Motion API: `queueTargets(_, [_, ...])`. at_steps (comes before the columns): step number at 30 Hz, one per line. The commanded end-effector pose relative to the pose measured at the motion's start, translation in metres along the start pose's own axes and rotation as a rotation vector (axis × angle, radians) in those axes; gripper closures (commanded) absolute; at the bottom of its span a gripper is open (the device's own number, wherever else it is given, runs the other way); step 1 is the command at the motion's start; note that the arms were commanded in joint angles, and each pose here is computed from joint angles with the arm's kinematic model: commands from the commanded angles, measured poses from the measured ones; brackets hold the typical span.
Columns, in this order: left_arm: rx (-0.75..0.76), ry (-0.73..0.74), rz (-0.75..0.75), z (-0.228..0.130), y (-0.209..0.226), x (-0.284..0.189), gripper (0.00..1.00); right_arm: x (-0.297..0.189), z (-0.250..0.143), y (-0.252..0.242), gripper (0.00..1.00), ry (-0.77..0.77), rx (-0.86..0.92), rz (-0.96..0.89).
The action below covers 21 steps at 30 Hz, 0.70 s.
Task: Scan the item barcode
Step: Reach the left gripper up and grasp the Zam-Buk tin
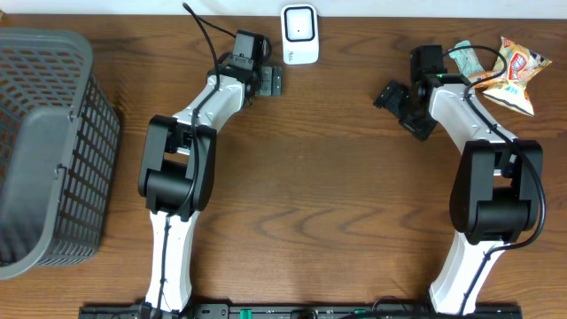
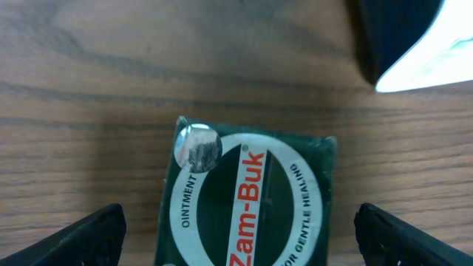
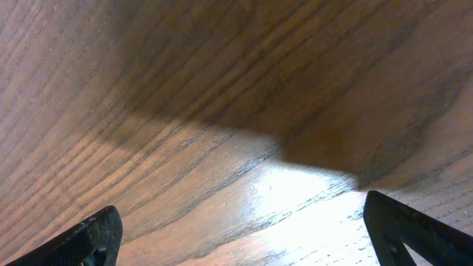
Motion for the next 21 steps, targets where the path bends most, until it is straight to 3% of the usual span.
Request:
queueTargets(1, [0.021, -0.010, 0.010, 0.000, -0.002, 0.003, 0.02, -0.011, 0.006, 0.001, 0.01, -0.037, -0.012, 0.000])
queueTargets(5, [0.022, 0.000, 0.013, -0.003, -0.001, 0.005, 0.04, -0.011, 0.006, 0.001, 0.01, -0.037, -0.012, 0.000])
queueTargets(8, [0.027, 0.019, 0.017, -0.007, -0.003, 0.004, 0.21, -0.011, 0.006, 0.001, 0.01, -0.038, -0.012, 0.000])
queueTargets(16, [0.095, 0.101, 0.000, -0.033, -0.038, -0.001, 0.22, -0.011, 0.006, 0.001, 0.01, -0.037, -0.012, 0.000])
queueTargets(21, [0.164, 0.117, -0.044, -0.045, -0.078, -0.025, 0.54, -0.011, 0.006, 0.001, 0.01, -0.037, -0.012, 0.000])
Point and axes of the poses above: each gripper's point midway between its finger pads, its own x axis out along the fingers, its own y axis along the line the jaws close on, z = x × y, the point moved 9 cm from there along -x, back along the fingers, and after that the axes turned 10 degrees about -x, right-handed, at the moved point
